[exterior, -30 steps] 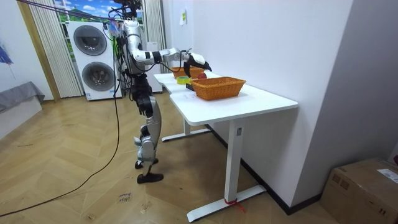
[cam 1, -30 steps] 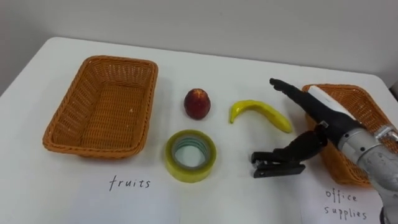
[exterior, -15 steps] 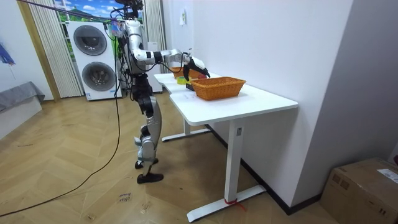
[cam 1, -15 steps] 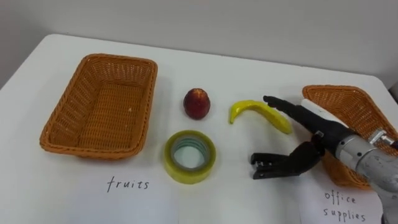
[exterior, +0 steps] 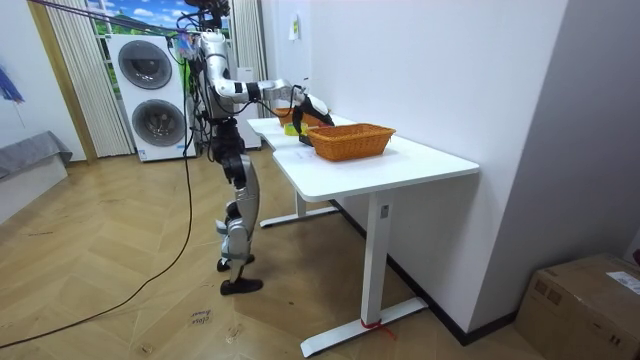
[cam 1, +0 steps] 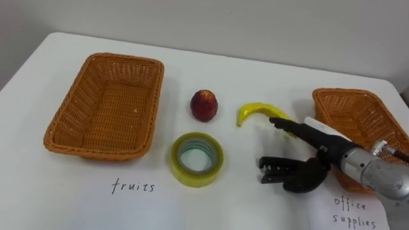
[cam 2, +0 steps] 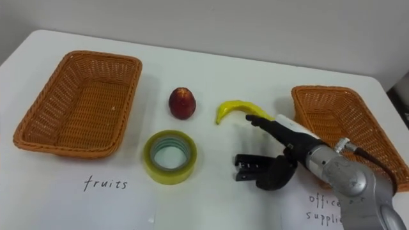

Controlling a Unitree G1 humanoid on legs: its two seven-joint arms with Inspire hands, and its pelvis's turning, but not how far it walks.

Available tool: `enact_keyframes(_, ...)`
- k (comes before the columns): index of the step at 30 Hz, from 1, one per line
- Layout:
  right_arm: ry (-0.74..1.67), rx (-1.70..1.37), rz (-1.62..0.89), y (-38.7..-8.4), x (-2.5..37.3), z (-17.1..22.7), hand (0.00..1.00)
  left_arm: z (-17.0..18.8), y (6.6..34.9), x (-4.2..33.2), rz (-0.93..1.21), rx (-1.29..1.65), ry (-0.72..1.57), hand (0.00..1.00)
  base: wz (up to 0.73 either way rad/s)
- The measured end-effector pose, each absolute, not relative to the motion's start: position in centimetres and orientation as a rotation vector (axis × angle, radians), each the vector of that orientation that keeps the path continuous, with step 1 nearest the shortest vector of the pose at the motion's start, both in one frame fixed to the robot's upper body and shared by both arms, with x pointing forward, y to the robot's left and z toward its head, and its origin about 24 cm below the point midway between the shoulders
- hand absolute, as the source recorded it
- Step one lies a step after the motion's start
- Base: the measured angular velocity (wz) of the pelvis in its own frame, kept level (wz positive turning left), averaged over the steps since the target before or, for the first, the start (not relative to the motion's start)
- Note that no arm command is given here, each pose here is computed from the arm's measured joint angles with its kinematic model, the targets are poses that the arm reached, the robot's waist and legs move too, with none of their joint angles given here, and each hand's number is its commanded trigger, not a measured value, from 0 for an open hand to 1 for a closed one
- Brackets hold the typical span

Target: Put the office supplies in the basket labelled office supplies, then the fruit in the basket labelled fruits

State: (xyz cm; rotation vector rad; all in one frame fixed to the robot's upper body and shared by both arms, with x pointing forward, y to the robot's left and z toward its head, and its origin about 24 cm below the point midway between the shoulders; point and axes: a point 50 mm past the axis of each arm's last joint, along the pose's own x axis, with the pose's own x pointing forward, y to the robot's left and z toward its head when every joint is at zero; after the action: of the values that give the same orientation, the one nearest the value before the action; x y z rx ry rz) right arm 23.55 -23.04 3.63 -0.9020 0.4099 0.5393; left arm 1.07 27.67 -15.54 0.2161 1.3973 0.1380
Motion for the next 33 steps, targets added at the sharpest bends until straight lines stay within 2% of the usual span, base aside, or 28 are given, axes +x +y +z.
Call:
enact_keyframes(5,0.466,-0.903,0.57,-22.8,23.2,2.6,0.0,-15.6,27.7,1.0,0.139,0.215,1.41,0.0,0.0)
enact_keyframes(33,0.517,-1.066,0.532,-23.1,23.2,2.3,0.0,-15.7,27.4,1.2,0.131,0.261,1.414,0.0,0.01)
